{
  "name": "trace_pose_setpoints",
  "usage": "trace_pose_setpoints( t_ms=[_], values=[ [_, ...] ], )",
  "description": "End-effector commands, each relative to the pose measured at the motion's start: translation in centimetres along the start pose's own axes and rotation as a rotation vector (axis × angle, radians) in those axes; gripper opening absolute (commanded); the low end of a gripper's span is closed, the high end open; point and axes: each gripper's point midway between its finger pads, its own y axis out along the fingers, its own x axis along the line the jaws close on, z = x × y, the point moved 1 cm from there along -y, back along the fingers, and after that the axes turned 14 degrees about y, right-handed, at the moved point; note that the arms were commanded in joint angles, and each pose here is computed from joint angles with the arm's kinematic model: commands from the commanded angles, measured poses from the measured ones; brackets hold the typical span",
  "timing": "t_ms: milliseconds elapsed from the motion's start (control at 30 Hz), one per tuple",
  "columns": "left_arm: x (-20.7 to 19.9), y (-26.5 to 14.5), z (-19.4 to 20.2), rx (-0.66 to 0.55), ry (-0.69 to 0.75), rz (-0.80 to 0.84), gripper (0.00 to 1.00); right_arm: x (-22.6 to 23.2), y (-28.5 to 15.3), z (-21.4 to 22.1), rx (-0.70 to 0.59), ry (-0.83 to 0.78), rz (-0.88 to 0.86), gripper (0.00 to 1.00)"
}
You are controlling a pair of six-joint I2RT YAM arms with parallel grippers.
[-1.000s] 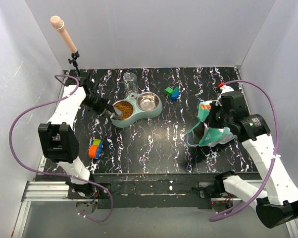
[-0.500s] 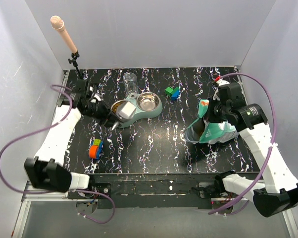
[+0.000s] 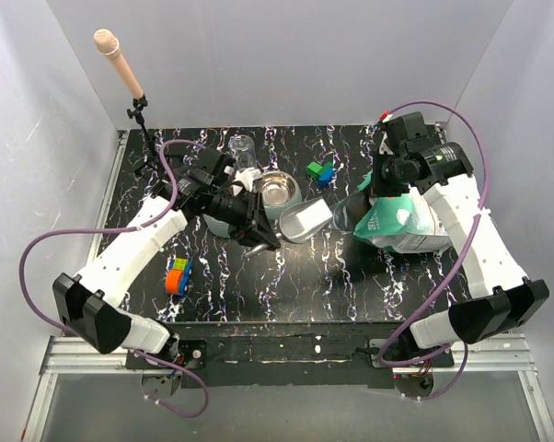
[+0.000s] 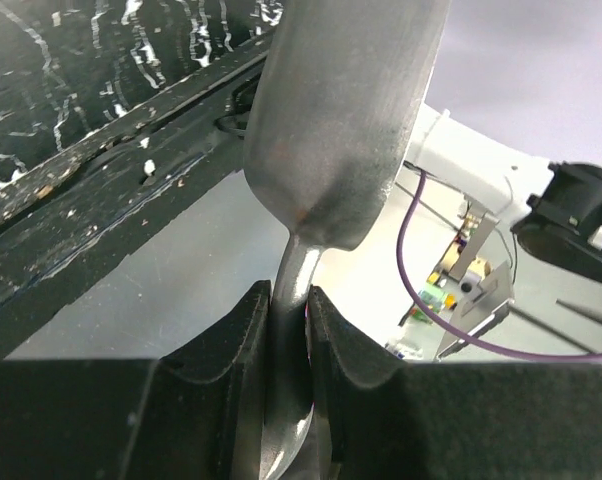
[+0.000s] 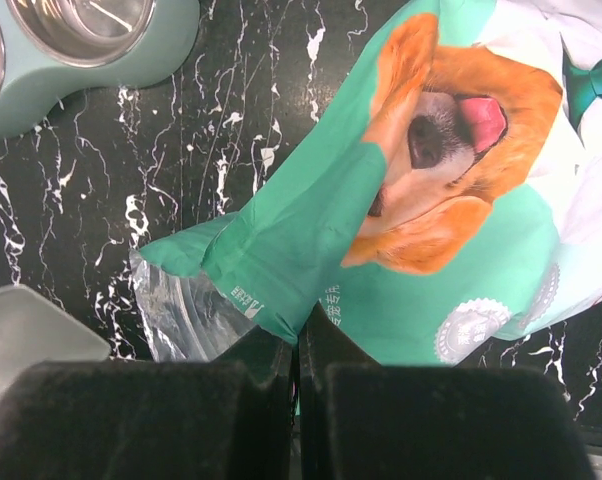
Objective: Serve the pet food
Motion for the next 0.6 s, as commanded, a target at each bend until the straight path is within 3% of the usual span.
trace_pose_setpoints(
  t_ms=[0, 233, 567],
  values=[
    [-4.0, -0.2, -1.0, -0.025, 0.164, 0.105, 0.00, 1.8, -1.5, -1.0, -0.057, -0.045, -0.047, 0.01],
    [-5.1, 2.7, 0.5, 0.122, 0.204, 0.119, 0.00, 2.4, -1.3, 0.4, -0.050, -0.062, -0.037, 0.01],
    [-0.3, 7.0, 0.6, 0.273, 0.012, -0.038, 0.00, 5.0, -3.0, 0.9, -0.105, -0.179, -0.127, 0.01]
  ],
)
